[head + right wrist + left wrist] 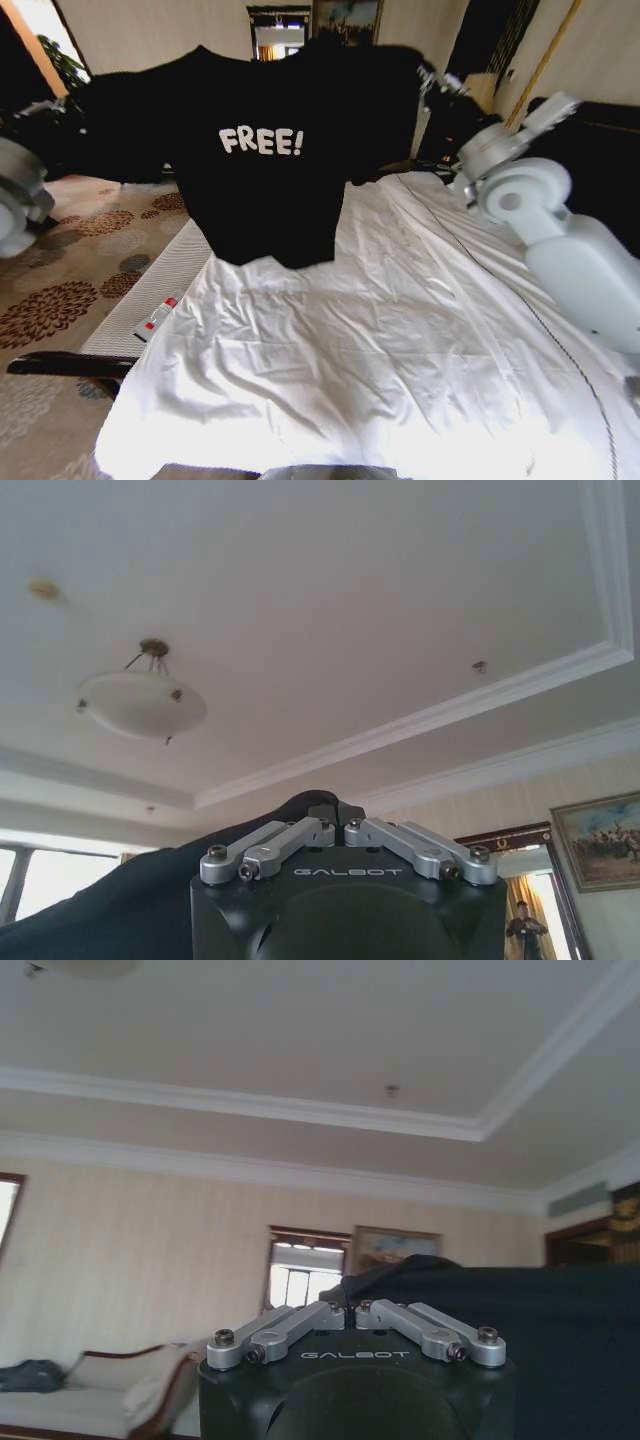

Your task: Fold the clothes on the bed.

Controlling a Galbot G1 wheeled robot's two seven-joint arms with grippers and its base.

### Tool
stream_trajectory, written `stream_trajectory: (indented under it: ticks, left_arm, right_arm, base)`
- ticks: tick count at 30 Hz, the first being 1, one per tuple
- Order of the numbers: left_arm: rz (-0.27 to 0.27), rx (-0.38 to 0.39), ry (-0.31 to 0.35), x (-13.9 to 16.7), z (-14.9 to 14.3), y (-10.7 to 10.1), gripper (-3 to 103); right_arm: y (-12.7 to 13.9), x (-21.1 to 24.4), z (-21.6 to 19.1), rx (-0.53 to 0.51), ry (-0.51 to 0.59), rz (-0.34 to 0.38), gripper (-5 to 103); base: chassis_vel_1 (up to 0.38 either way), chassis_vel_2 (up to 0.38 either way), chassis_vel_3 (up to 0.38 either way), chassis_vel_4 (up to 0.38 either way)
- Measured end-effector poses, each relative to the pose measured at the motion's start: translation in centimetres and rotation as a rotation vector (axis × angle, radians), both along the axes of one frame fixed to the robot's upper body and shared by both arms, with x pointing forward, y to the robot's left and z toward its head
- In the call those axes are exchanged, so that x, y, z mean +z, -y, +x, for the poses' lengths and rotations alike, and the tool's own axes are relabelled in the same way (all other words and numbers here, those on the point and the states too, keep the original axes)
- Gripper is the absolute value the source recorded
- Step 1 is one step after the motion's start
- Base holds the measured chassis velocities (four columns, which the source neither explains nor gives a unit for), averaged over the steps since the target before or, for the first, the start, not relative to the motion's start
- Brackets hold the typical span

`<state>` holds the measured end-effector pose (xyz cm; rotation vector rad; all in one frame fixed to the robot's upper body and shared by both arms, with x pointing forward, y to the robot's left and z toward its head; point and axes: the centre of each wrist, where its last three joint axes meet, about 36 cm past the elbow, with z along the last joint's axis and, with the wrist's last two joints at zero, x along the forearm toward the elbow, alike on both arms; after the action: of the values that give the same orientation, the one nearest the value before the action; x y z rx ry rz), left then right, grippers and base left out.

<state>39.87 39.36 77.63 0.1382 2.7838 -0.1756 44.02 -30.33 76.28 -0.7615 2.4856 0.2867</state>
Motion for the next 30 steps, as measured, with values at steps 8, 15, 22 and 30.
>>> stream_trajectory:
  ticks: [8,15,22,30]
  left_arm:
    - [-0.047,-0.137,0.005,-2.1,-8.2,5.4,0]
    - [-0.090,-0.176,0.057,0.9,-14.5,4.7,0]
    - [-0.121,-0.234,0.082,3.5,-16.7,4.3,0]
    - [-0.153,-0.189,-0.230,-4.4,-11.6,5.2,0]
  right_arm:
    - [-1.2,-1.6,-9.3,0.052,-0.073,0.019,0]
    - [-2.0,1.4,-14.2,0.143,-0.106,0.065,0]
    - [-1.3,3.3,-15.3,0.082,-0.096,0.079,0]
    - [-2.0,-3.4,-12.5,-0.011,-0.403,0.117,0]
  base:
    - [0.000,0.000,0.000,0.000]
    - [0.000,0.000,0.000,0.000]
    - [0.000,0.000,0.000,0.000]
    - [0.000,0.000,0.000,0.000]
